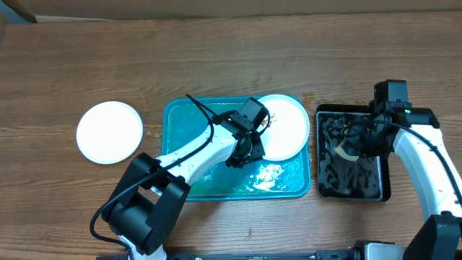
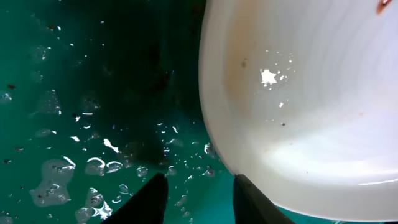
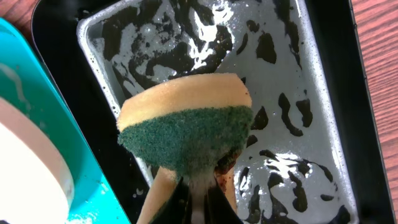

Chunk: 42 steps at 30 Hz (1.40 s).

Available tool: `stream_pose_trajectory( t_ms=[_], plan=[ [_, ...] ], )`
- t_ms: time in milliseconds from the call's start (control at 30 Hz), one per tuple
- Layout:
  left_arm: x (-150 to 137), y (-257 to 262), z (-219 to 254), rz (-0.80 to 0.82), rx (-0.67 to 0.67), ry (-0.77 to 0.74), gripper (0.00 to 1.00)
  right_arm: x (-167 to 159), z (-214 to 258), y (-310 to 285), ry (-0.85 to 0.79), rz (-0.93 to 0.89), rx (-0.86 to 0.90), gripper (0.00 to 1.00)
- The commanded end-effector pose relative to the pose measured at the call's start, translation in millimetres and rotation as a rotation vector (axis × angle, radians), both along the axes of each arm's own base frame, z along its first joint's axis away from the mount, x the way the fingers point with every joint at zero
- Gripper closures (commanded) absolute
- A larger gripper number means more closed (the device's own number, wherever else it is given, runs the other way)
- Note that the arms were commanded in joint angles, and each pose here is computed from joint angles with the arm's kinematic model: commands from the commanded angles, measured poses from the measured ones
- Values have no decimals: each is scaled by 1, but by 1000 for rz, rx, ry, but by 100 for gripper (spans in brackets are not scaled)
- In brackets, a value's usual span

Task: Clean dirty plates on tray and stack at the side
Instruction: 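Hold the white plate rim with left gripper, tilting it up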

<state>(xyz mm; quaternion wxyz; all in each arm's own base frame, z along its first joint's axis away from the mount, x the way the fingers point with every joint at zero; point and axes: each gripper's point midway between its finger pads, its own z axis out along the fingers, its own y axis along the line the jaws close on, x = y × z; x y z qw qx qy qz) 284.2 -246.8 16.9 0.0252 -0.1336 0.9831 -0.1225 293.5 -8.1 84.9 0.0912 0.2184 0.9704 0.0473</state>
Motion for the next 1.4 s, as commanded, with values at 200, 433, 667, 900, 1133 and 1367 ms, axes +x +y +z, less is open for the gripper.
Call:
stream_pose_trajectory(
  t_ms=[200, 433, 667, 900, 1133, 1367],
  plan=[
    [7, 1, -10, 31, -5, -8, 57, 5, 6, -2, -26, -5, -8, 96],
    [20, -27, 2, -12, -154, -50, 51, 5, 6, -2, -26, -5, -8, 96],
    [18, -19, -3, -9, -94, -59, 53, 5, 6, -2, -26, -5, -8, 96],
    [13, 1, -10, 8, 15, -50, 54, 5, 6, -2, -24, -5, -8, 96],
    [6, 20, -14, 21, 100, -27, 75, 4, 6, -1, -20, -5, -7, 96],
    [1, 38, -16, -2, 139, 14, 88, 4, 7, 9, -24, 21, 51, 96]
  ],
)
